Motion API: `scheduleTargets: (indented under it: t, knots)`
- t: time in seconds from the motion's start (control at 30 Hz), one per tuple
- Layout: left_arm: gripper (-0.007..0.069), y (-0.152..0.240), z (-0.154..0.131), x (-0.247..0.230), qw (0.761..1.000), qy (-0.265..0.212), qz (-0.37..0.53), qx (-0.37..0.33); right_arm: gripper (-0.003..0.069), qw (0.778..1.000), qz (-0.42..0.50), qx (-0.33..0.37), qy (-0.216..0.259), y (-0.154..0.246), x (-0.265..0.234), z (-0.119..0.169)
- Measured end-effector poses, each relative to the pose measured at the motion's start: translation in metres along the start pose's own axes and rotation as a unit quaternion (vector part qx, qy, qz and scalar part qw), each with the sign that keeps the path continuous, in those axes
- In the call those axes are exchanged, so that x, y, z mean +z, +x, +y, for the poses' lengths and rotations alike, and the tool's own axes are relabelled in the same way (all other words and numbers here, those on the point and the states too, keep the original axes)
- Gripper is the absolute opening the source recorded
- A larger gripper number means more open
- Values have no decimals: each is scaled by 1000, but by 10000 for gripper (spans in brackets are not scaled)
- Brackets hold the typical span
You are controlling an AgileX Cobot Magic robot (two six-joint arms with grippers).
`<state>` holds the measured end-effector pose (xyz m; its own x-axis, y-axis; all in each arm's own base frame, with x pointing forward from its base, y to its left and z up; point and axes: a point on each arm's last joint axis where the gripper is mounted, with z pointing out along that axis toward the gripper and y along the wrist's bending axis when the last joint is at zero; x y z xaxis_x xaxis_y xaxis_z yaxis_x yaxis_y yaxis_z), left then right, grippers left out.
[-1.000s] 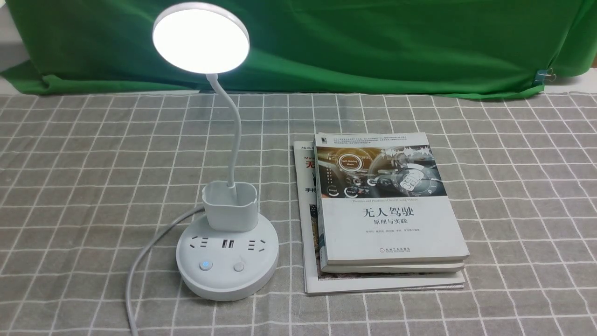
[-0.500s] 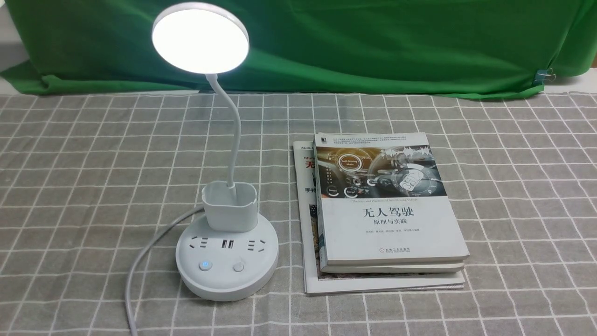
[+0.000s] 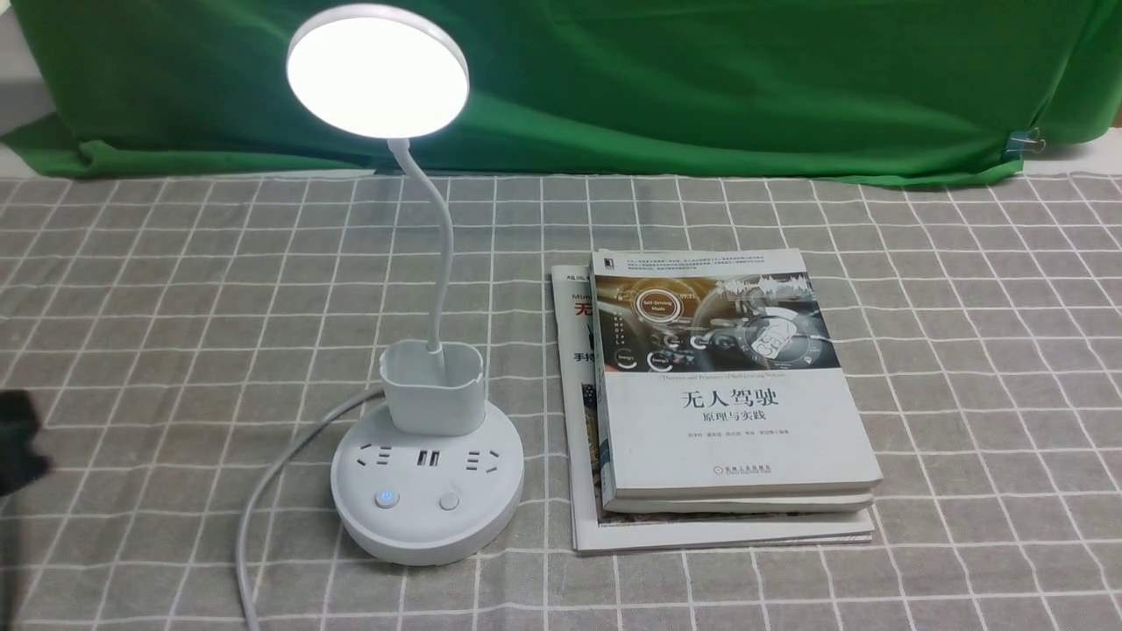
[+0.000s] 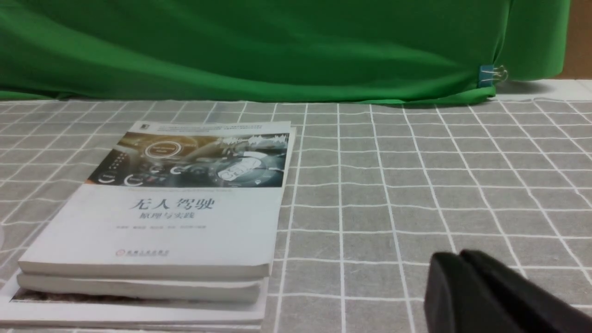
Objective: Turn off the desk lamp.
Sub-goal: Use the left arm to press the button switch on the lamp holder
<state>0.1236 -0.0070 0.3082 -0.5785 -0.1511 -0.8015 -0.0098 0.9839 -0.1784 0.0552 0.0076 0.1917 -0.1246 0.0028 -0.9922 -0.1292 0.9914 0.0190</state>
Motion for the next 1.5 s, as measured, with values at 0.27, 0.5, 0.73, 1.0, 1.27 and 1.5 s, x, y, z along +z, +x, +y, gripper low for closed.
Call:
scheduleTargets:
  t: [0.27,0.5,0.73,1.0,1.27,1.5]
  knots:
    - [19,-8,-30,91,967,59,230,89,35,1000,0,0,0,0,0,0]
    - [19,-4,-85,141,928,86,330,152,35,1000,0,0,0,0,0,0]
    - [19,-4,-128,177,898,92,387,189,35,1000,0,0,0,0,0,0]
    - [19,-2,-140,203,889,97,410,177,35,1000,0,0,0,0,0,0]
    - [19,6,-144,216,882,110,426,171,35,1000,0,0,0,0,0,0]
    - [19,17,-144,230,876,104,439,172,35,1000,0,0,0,0,0,0]
